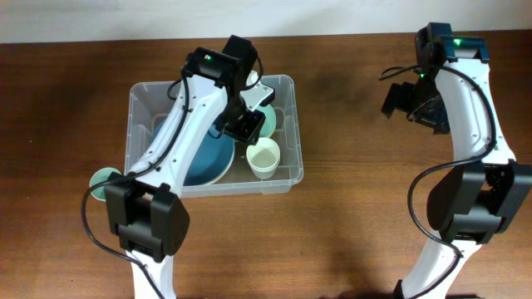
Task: Pack container
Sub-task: 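Lower the cream cup into the white cup and release, then move the left gripper left and grip the mint green cup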
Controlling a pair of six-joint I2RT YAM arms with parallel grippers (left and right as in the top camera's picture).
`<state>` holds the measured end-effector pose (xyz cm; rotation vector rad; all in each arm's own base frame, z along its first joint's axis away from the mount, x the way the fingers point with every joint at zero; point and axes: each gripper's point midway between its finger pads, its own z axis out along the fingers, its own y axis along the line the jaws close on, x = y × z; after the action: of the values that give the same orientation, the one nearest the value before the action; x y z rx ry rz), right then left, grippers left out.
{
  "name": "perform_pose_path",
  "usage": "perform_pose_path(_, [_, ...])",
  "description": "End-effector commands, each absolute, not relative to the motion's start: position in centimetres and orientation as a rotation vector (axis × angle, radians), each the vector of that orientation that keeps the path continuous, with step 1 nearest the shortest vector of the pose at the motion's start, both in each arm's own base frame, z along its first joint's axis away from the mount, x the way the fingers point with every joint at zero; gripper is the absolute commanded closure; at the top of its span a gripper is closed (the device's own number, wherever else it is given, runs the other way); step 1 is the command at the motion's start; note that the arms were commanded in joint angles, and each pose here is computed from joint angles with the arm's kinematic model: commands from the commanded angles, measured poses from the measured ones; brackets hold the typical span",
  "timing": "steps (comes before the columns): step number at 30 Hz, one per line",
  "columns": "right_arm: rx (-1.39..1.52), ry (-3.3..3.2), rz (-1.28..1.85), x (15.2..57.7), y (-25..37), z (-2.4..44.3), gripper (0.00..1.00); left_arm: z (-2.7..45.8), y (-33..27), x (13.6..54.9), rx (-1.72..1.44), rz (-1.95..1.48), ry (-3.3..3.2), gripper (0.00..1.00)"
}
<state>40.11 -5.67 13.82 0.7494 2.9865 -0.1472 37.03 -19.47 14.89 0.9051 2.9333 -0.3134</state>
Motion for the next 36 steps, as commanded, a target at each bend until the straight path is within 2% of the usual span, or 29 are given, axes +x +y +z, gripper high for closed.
perform_pose_path(1, [0.758,2.976,-0.148,40.1,-5.8,14.1,0.01,14.2,-19.4,37.6,0.907,-0.308,2.931,0.51])
perform_pose_path(5, [0.758,2.976,-0.148,40.1,-5.8,14.1,0.01,16.6,-18.7,39.3,0.773,-0.264,2.902,0.43])
perform_pose_path(10, [0.758,2.976,-0.148,40.1,-5.8,14.1,0.01,21.5,-14.8,40.8,0.525,-0.074,2.874,0.37])
perform_pose_path(14, [0.758,2.976,-0.148,40.1,-5.8,14.1,0.01,25.3,-10.2,41.3,0.194,0.093,2.839,0.35])
perform_pose_path(22, [0.758,2.976,-0.148,40.1,-5.8,14.1,0.01,29.0,-3.3,40.7,-0.226,0.106,2.748,0.35])
perform_pose_path(26, [0.758,2.976,-0.148,40.1,-5.8,14.1,0.01,31.1,2.6,37.9,-0.574,0.173,2.653,0.35])
perform_pose_path(32, [0.758,2.976,-0.148,40.1,-5.8,14.1,0.01,30.9,11.4,29.6,-1.189,0.231,2.495,0.34])
perform_pose_path(33, [0.758,2.976,-0.148,40.1,-5.8,14.1,0.01,30.2,12.7,28.0,-1.298,0.248,2.472,0.24])
perform_pose_path(34, [0.758,2.976,-0.148,40.1,-5.8,14.1,0.01,29.7,13.5,26.9,-1.357,0.262,2.466,0.2])
perform_pose_path(36, [0.758,2.976,-0.148,40.1,-5.8,14.1,0.01,28.2,15.0,25.2,-1.464,0.282,2.468,0.2])
